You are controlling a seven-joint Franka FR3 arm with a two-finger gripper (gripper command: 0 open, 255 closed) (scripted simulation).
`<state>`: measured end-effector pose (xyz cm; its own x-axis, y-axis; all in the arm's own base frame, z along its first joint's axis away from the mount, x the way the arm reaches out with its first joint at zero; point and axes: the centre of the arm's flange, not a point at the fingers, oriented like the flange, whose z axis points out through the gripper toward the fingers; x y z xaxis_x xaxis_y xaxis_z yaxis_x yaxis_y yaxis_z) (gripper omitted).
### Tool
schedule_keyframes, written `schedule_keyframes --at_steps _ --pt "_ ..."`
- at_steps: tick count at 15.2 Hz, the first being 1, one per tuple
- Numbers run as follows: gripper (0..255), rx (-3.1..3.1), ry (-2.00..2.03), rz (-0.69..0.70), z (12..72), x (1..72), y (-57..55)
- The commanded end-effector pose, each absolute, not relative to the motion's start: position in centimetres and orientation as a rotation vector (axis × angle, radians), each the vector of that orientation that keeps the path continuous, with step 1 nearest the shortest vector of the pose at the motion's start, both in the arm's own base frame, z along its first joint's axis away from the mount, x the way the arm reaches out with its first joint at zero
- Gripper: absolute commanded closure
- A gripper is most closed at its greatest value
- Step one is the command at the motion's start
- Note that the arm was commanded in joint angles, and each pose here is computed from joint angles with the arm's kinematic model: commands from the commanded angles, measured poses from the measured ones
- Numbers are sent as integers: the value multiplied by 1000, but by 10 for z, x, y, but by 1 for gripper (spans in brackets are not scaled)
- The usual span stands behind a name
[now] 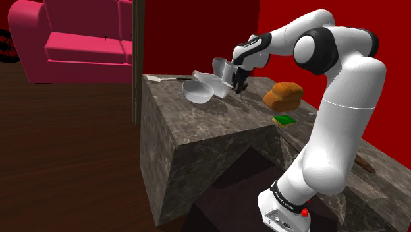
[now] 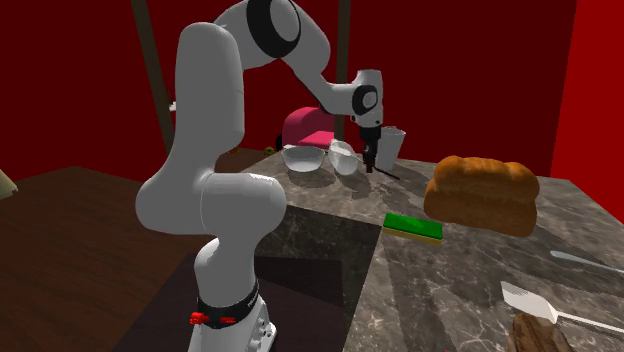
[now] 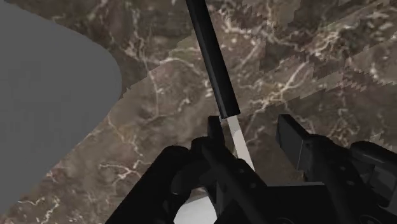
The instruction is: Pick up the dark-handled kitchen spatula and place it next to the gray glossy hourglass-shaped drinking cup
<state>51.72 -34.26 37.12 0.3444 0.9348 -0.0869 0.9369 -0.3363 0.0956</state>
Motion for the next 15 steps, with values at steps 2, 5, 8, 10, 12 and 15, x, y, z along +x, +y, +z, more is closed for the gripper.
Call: schedule_keyframes --at_steps 2,5,8,10,12,15 --pt "0 2542 1778 -86 355 507 -336" --pt "0 2542 1777 -84 351 513 -337" --pt "0 2542 1777 -84 390 514 -334" --pt "0 2542 1777 -84 400 514 -334" --pt "0 2542 1777 -84 400 514 -334" --pt "0 2542 1777 -84 400 514 -334"
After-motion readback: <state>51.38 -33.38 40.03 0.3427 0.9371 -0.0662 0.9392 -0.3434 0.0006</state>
